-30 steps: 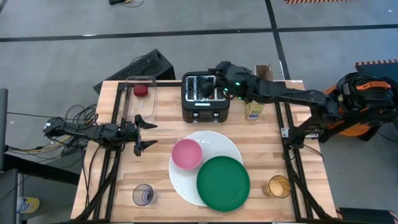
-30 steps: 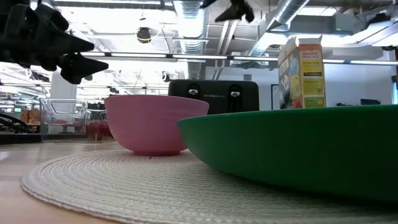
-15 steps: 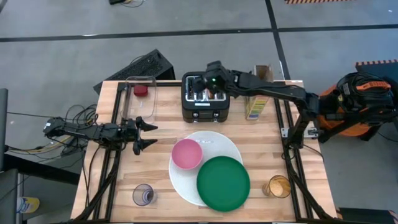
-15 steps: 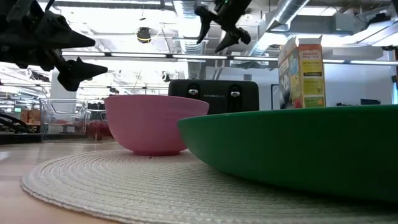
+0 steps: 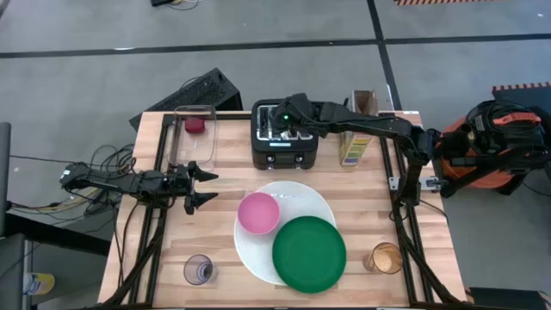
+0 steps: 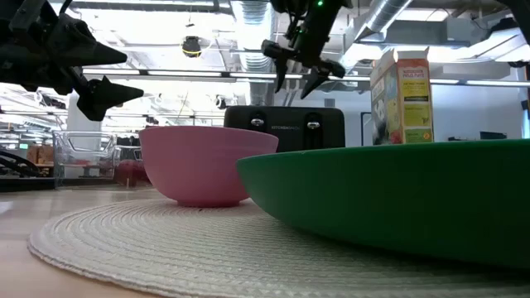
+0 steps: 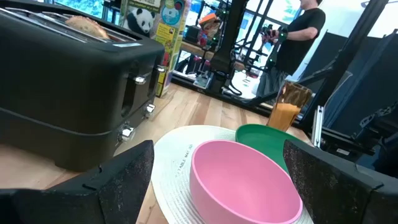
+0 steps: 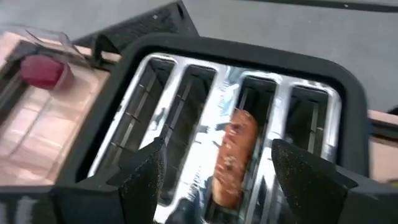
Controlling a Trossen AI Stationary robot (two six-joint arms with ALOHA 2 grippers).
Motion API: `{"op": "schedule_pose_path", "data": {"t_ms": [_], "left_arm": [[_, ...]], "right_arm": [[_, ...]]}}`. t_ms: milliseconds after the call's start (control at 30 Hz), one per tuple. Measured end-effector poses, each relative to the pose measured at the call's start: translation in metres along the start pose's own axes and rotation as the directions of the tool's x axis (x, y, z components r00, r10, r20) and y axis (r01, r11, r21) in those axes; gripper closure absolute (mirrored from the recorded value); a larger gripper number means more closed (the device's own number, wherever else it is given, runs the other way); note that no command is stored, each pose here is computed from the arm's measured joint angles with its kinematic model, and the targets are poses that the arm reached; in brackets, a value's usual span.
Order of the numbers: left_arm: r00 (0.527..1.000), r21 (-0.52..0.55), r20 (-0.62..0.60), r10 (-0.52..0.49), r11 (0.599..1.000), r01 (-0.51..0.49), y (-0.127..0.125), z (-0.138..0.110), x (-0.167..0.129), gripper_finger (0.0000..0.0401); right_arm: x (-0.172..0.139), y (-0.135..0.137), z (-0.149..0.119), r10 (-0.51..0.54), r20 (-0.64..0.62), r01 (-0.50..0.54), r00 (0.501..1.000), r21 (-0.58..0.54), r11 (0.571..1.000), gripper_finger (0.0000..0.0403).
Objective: Arrange a breakfast setting
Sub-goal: Put the toasted bagel on the green plate
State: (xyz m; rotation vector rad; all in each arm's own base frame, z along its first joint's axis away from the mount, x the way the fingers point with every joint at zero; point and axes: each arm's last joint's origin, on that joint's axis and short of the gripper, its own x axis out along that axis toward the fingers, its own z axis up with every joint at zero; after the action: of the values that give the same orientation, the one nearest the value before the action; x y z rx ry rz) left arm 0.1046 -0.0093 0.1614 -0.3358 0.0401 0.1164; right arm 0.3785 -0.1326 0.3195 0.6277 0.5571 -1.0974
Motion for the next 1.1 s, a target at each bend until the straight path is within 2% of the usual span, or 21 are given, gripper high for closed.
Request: {"op": "schedule_pose_path", "data": {"t_ms": [433, 867, 1100], "left_arm": [[1.000, 0.003, 0.001, 0.000, 1.000, 0.000, 0.000, 0.000, 0.000, 0.0057], [1.000, 0.001, 0.001, 0.000, 1.000, 0.000, 0.000, 0.000, 0.000, 0.0057], [1.000, 0.001, 0.001, 0.000, 1.000, 0.000, 0.000, 0.000, 0.000, 0.0057]], "right_arm": [[0.037, 0.001, -0.018, -0.089, -0.079, 0.086, 0.993, -0.043, 0.995, 0.0110], [0.043, -0.005, -0.013, -0.098, -0.088, 0.096, 0.991, -0.019, 0.995, 0.0123], [0.044, -0.006, -0.011, -0.100, -0.092, 0.099, 0.991, -0.014, 0.995, 0.0160]]}}
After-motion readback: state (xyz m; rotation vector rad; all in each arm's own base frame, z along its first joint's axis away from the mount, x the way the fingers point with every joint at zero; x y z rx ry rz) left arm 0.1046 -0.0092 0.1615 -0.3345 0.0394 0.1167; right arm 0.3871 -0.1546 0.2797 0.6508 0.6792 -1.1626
